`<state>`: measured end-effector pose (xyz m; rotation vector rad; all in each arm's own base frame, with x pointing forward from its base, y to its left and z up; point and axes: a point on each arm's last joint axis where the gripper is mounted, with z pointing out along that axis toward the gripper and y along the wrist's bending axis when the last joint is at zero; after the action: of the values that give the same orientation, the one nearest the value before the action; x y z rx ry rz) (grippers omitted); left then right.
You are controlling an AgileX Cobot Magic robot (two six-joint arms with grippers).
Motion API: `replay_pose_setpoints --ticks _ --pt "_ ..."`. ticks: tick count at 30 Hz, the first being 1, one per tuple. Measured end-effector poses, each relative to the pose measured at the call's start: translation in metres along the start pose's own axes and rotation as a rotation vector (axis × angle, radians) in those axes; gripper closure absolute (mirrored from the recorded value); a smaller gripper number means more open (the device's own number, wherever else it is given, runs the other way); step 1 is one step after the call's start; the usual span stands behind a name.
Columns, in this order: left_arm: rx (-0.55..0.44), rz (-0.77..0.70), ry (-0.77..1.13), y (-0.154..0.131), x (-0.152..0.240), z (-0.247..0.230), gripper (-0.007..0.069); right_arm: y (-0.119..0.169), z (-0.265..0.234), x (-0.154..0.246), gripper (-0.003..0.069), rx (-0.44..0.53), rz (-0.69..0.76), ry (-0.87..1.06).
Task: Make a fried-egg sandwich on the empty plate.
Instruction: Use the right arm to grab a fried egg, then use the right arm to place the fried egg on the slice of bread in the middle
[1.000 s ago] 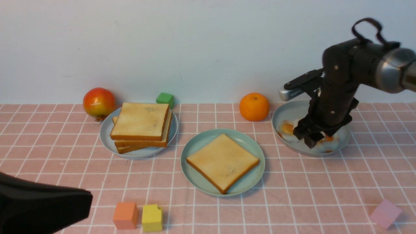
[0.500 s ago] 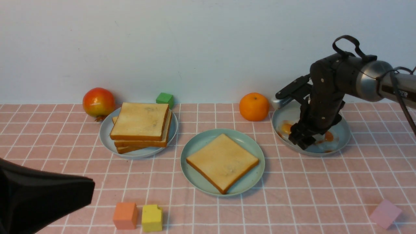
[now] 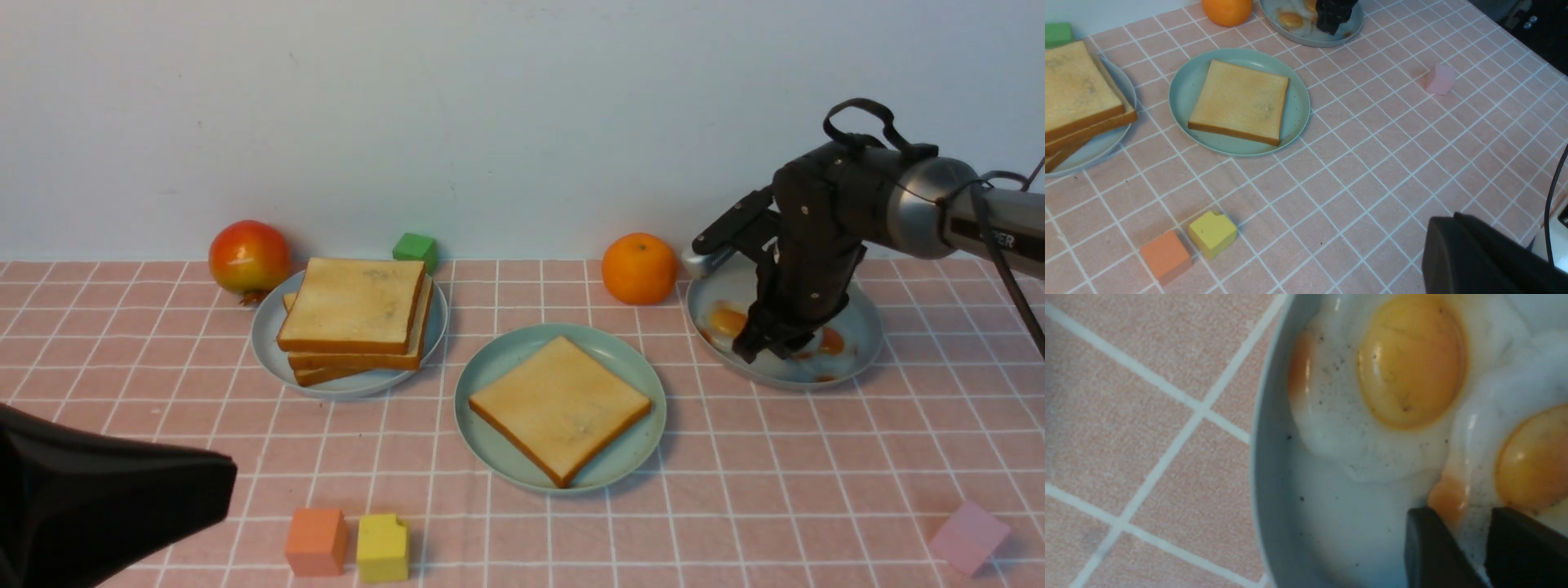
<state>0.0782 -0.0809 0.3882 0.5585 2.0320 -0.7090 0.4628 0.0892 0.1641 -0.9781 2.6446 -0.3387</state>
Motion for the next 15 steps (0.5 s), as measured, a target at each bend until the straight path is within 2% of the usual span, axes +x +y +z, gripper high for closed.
replay_pose_setpoints --ticks 1,2,4,6,15 --pt "-0.001 0.000 0.005 0.000 0.000 0.000 0.0613 0.000 0.000 0.000 0.0503 0.003 -0.003 0.000" --pt "-0.001 0.000 0.005 0.000 0.000 0.000 0.0613 0.000 0.000 0.000 0.0503 0.003 -0.003 0.000" --pt "-0.002 0.000 0.014 0.000 0.001 0.000 0.0613 0.000 0.000 0.000 0.0587 0.002 -0.002 0.004" --pt "-0.002 0.000 0.016 0.000 0.001 0.000 0.0613 0.002 0.000 -0.001 0.0634 0.001 -0.008 0.004" --pt "-0.004 0.000 0.036 0.000 0.003 0.000 0.0613 0.001 -0.030 -0.004 0.0649 0.018 -0.010 -0.024"
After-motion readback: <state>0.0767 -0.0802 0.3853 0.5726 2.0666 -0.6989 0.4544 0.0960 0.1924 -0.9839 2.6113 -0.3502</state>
